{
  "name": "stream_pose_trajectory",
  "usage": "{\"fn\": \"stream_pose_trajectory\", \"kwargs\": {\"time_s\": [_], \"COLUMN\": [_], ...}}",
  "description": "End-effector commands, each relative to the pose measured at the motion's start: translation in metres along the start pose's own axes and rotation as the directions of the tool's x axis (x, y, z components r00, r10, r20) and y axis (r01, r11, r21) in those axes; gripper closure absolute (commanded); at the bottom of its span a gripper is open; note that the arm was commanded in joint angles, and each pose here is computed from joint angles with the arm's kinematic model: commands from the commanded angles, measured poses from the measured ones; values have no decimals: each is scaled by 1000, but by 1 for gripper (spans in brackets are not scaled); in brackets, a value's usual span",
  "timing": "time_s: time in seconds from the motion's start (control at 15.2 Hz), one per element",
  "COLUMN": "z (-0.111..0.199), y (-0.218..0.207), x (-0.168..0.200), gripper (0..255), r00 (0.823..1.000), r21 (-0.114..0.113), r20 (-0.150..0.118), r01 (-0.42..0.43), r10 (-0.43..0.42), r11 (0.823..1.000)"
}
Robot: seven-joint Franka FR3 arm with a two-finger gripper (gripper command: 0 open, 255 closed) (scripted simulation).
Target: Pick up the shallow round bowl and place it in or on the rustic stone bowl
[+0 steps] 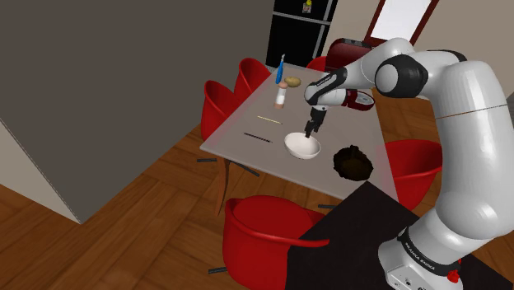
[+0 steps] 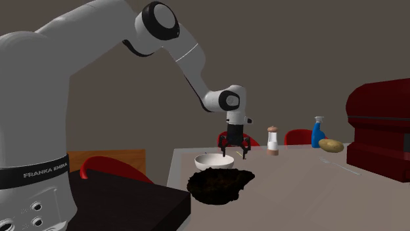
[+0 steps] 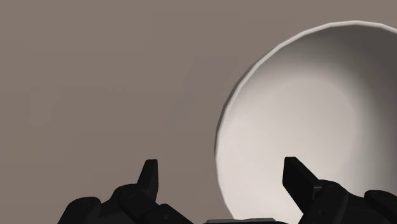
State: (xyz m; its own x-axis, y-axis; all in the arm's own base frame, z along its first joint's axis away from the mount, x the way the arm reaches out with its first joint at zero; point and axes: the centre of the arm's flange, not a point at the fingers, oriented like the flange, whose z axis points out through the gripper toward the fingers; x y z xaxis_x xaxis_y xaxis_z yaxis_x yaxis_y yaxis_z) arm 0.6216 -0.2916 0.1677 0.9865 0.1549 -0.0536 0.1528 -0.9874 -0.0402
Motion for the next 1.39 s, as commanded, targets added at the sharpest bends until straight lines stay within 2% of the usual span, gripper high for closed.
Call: {"fn": "stream_pose_trajectory", "kwargs": {"time_s": [0.0, 0.4, 0.46, 1.06, 1.32], "z": [3, 3, 3, 3, -19], "y": [0, 0, 0, 0, -1], "x": [-1, -1, -1, -1, -2], "gripper": [0, 0, 255, 255, 255], "r00": [1000, 1000, 1000, 1000, 1000], "r21": [0, 0, 0, 0, 0], "r20": [-1, -1, -1, -1, -1], "r01": [0, 0, 0, 0, 0], "r10": [0, 0, 0, 0, 0], "r11": [1000, 1000, 1000, 1000, 1000]}}
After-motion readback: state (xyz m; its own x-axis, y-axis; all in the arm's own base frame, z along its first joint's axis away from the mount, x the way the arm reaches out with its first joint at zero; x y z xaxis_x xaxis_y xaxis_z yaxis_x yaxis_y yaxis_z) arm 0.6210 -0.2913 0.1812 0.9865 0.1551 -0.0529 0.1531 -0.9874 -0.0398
